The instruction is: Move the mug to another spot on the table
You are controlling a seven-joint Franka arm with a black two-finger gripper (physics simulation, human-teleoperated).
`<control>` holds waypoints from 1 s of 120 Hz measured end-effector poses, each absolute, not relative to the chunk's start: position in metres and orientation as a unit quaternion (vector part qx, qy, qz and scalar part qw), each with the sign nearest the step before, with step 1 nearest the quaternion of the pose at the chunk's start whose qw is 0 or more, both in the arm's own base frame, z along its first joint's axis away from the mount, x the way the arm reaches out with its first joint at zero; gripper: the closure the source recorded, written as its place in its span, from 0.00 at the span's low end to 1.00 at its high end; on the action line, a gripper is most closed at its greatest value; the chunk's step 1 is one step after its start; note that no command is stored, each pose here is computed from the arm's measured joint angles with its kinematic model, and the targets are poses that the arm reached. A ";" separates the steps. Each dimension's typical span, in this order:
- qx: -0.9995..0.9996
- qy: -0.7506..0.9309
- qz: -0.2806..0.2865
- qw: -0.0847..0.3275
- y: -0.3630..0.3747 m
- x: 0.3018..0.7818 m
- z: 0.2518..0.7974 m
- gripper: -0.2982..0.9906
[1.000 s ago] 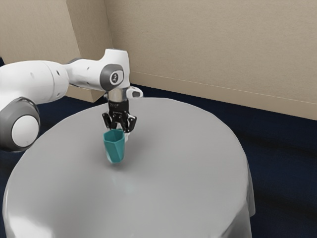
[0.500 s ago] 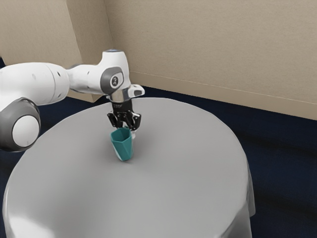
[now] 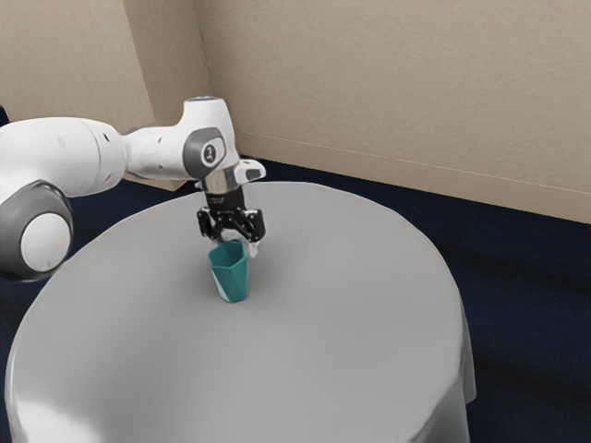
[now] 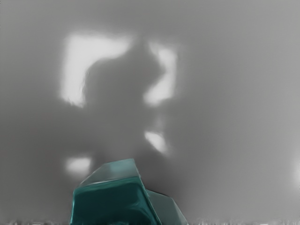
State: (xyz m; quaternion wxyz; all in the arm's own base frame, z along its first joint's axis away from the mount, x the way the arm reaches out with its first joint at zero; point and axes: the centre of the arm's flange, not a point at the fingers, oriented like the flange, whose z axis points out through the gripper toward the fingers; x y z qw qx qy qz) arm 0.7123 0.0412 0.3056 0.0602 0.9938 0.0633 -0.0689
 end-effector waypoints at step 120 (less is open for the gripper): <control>0.998 0.018 0.039 -0.041 0.034 0.594 0.551 0.23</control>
